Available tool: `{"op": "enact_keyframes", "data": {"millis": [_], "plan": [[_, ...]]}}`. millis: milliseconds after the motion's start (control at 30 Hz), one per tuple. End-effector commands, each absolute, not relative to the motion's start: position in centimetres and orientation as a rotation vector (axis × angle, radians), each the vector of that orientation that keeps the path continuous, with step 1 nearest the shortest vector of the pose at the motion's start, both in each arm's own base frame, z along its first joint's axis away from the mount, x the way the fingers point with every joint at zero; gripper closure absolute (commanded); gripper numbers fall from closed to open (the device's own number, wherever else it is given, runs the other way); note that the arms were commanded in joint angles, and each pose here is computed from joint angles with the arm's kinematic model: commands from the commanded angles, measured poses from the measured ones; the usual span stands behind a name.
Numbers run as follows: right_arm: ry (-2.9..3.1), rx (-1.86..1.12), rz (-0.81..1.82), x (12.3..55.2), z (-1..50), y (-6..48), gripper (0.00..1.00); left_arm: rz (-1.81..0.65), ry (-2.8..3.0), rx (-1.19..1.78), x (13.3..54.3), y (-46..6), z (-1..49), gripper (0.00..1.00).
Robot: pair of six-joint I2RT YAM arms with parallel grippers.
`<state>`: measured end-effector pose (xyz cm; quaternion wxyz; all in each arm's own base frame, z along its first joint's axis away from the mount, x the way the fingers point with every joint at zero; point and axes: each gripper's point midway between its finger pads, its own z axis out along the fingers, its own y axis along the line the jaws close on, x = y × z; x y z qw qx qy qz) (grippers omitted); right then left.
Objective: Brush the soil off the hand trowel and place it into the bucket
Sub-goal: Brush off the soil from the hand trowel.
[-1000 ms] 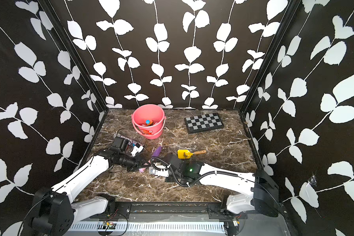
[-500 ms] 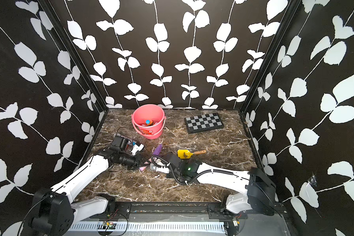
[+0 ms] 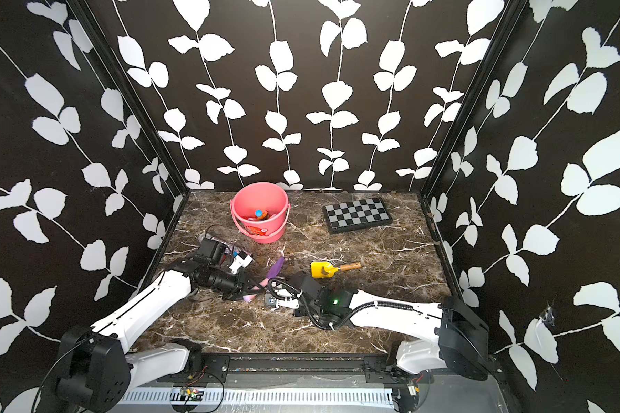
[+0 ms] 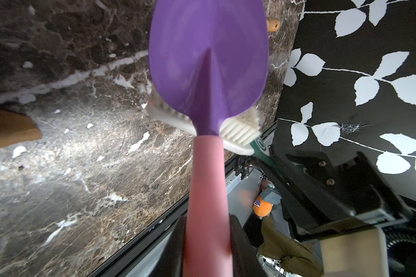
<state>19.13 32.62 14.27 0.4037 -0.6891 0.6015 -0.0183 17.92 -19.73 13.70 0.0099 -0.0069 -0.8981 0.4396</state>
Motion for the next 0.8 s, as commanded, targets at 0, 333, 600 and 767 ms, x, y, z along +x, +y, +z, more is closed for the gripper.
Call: {"op": "enact_keyframes", "data": {"millis": [0, 333, 600, 767], "plan": [[1.502, -1.595, -0.109, 21.9, 17.5, 32.8, 1.0, 1.392, -2.779, -0.062, 17.3, -19.9, 14.2, 1.0], [1.522, -1.684, -0.039, 19.8, 15.8, 32.0, 1.0, 1.396, -2.8, -0.087, 18.2, -20.1, 15.2, 1.0], [1.416, -1.671, -0.062, 19.8, 18.0, 34.2, 1.0, 1.402, -2.769, -0.1, 17.5, -20.1, 14.9, 1.0], [1.444, -1.604, -0.18, 22.8, 17.9, 32.8, 1.0, 1.402, -2.748, -0.119, 16.7, -20.0, 14.9, 1.0]]}}
